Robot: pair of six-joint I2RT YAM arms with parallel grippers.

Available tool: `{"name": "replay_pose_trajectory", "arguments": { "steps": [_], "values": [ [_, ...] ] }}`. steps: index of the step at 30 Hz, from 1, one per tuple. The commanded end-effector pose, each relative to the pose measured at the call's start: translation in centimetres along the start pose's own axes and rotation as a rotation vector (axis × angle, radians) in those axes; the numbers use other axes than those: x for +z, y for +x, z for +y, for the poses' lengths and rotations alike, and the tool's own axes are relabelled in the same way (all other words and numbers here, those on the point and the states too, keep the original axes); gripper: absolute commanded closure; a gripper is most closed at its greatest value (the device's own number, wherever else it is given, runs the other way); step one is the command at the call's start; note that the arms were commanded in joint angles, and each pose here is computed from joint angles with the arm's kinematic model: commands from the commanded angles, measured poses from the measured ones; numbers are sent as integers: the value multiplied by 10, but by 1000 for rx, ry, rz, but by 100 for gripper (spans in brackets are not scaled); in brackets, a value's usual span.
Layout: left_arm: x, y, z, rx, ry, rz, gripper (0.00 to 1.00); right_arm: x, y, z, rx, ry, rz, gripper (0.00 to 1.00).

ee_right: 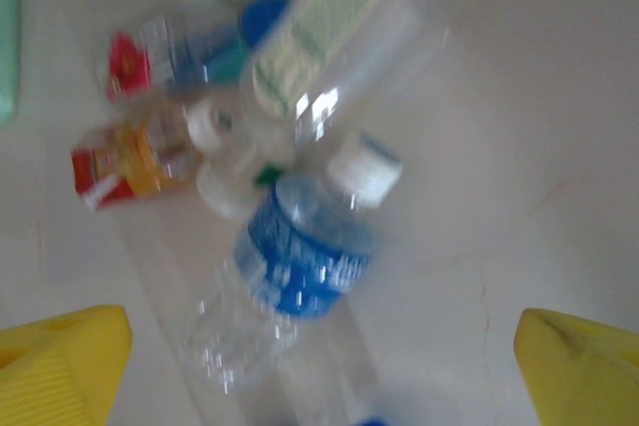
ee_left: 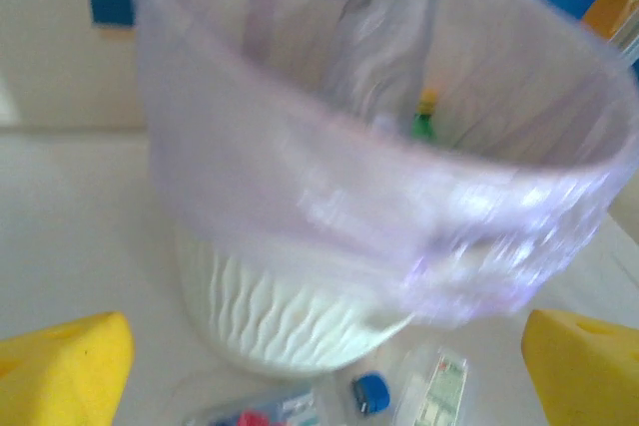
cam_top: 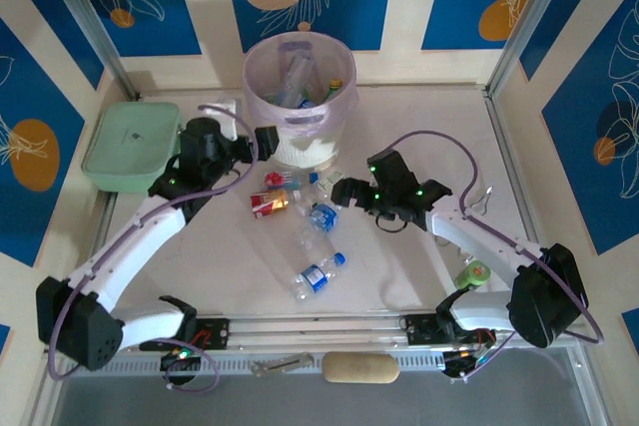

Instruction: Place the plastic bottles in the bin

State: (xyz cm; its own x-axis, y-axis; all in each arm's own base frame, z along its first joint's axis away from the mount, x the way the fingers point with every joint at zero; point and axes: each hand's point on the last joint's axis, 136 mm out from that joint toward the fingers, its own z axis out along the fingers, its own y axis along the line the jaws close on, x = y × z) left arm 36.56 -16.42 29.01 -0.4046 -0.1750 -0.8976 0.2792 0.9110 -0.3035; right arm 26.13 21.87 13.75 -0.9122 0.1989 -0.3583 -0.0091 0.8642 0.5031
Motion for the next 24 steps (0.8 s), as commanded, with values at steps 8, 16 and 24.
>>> {"name": "replay_pose_trajectory", "arguments": {
  "steps": [8, 16, 24],
  "values": [
    [-20, 68, 50, -228, -109, 33, 1, -3, 132, 0, 48, 198, 383, 1],
    [-20, 68, 51, -223, -95, 36, 1, 5, 173, 20, -90, 240, 517, 1],
    [-29, 71, 57, -225, -113, 40, 1, 32, 194, 45, -242, 209, 590, 1]
  ]
}}
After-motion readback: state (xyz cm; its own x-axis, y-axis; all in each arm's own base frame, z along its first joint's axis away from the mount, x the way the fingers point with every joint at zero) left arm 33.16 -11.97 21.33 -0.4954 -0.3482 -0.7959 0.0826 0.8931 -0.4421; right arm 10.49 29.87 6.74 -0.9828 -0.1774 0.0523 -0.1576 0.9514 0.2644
